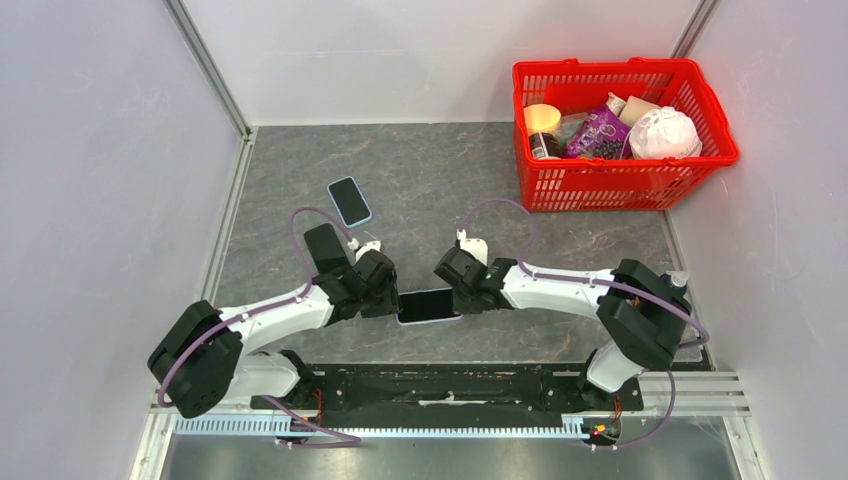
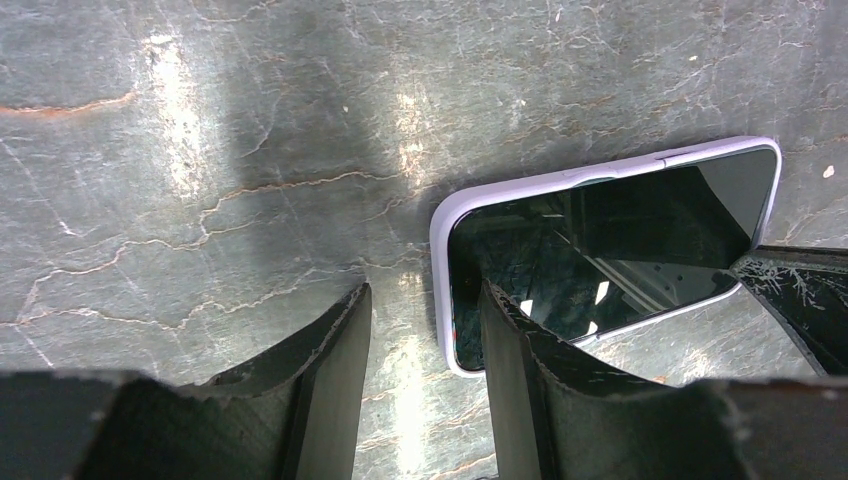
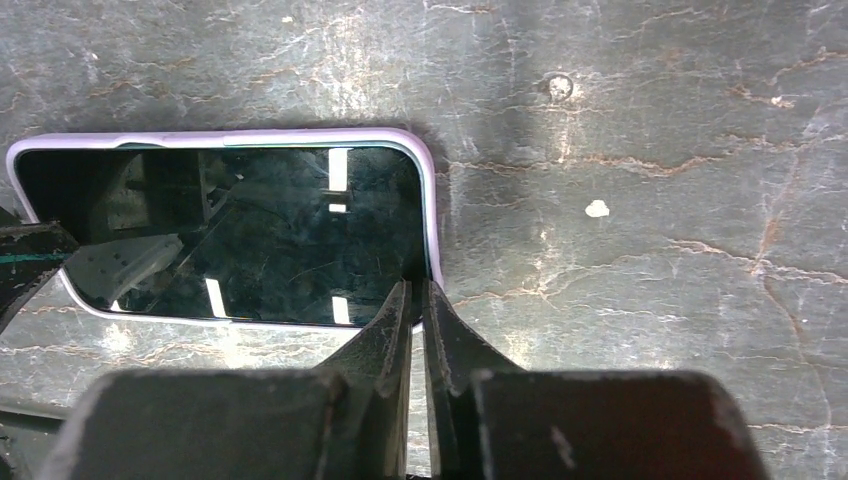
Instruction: Put the phone into the phone case
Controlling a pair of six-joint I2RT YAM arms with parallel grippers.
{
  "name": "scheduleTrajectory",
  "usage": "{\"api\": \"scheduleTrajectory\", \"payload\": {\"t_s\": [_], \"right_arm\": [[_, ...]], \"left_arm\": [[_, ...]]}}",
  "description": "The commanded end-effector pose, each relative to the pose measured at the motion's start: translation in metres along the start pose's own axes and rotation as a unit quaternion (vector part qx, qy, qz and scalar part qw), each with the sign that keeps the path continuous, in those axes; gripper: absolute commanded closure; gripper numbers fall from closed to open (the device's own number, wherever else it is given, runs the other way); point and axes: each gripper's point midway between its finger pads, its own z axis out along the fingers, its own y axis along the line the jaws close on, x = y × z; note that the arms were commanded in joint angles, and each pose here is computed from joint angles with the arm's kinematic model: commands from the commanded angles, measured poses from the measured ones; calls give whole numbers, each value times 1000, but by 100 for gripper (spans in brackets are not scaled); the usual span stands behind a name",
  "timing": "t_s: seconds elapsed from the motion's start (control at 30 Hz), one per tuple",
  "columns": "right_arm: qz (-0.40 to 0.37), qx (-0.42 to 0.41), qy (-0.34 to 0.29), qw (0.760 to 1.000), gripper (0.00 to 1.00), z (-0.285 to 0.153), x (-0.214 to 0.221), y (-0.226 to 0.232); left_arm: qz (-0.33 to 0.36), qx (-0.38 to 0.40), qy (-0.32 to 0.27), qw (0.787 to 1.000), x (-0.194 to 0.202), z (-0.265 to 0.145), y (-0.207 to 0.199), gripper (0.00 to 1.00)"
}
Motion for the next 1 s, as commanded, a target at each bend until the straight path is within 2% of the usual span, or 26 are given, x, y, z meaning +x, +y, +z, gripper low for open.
{"api": "scheduleTrajectory", "payload": {"t_s": [0.0,0.1,0.2,0.33,0.47,0.63,0.8,0.97], "right_arm": [[-11,41,32,999,79,6,26,-18],[3,19,-3,1000,61,-14,-1,-15],[22,-3,-23,999,50,-24,-23,-16],[43,-44,-8,998,47,-14,-34,-11],[57,-73,3,996,47,-1,-39,-5],[56,-66,13,996,51,10,-38,-4],[51,-35,24,998,69,17,-29,-15],[22,4,40,999,77,22,-14,-22]], "left_arm": [[-5,-10,-13,1000,-6,3,0,50],[-3,-12,-13,1000,-6,2,2,50],[-2,-14,-13,1000,-6,3,3,50],[-1,-15,-11,1000,-5,4,2,50],[0,-14,-13,1000,-7,3,1,50],[1,-16,-12,1000,-6,4,2,50],[2,-16,-11,1000,-6,4,2,51],[2,-15,-11,1000,-8,5,0,50]]}}
